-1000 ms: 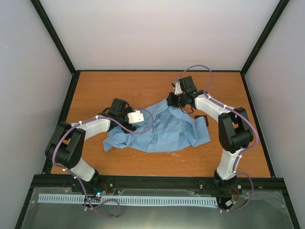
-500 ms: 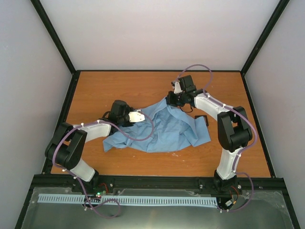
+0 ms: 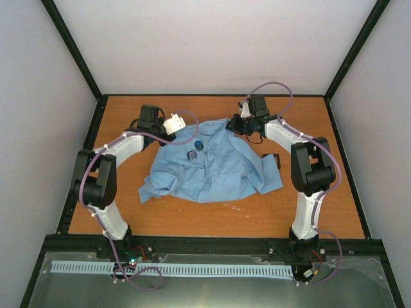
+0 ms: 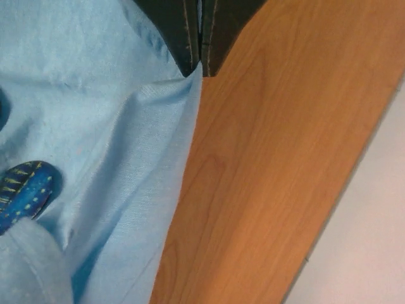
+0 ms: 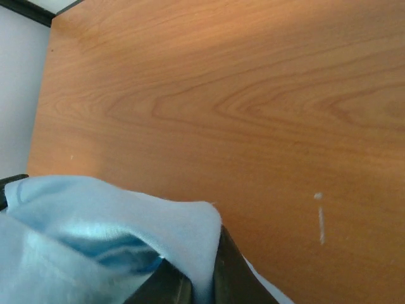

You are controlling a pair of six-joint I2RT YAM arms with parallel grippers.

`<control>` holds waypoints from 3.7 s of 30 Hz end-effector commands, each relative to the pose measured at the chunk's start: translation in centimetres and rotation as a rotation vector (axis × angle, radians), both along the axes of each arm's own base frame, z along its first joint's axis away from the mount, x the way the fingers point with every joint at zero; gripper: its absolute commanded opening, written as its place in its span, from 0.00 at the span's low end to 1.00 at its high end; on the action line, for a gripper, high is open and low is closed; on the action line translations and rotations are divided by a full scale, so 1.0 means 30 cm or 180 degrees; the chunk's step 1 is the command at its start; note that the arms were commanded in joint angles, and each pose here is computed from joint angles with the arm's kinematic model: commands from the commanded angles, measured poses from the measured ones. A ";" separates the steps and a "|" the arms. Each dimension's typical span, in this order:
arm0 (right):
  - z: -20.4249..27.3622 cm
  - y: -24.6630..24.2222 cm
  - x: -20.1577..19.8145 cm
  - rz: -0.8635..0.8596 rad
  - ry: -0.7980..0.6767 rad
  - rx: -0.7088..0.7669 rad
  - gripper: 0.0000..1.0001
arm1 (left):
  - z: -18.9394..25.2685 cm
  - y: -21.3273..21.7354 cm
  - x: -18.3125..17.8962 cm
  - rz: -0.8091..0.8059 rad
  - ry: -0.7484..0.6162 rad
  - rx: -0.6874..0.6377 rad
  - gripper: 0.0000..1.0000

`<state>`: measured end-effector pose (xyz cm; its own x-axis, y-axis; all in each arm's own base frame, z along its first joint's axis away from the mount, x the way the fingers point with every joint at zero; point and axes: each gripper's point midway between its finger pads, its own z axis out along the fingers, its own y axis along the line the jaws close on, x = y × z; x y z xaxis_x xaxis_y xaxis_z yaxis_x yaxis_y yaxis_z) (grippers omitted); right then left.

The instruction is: Remove the brooch from the garment

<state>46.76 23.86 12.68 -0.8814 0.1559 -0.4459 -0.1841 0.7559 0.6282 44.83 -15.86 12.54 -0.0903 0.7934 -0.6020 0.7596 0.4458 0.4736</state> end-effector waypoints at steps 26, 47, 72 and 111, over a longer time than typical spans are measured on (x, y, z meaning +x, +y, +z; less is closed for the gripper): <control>0.158 0.275 -0.213 0.1217 -0.1666 -0.0648 0.58 | 0.054 0.083 0.071 0.0733 0.1107 -0.0858 0.63; 0.010 0.320 0.360 0.0312 -0.1419 -0.1218 0.61 | 0.089 0.055 -0.235 -0.0001 0.1203 -0.0685 0.64; -0.209 0.384 -0.142 0.0994 -0.0296 -0.0556 0.53 | -0.128 0.173 -0.239 0.0572 0.1059 -0.0376 0.56; 0.103 0.462 -0.165 0.1133 -0.0249 0.0237 0.02 | 0.402 0.077 -0.247 -0.0402 -0.0065 -0.0473 0.67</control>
<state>41.79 36.89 6.26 -0.8801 -0.2123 -0.4247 -0.4398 0.7015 0.5608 38.92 -12.82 20.03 -0.1895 0.6745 -0.7135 0.7997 0.5277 0.2864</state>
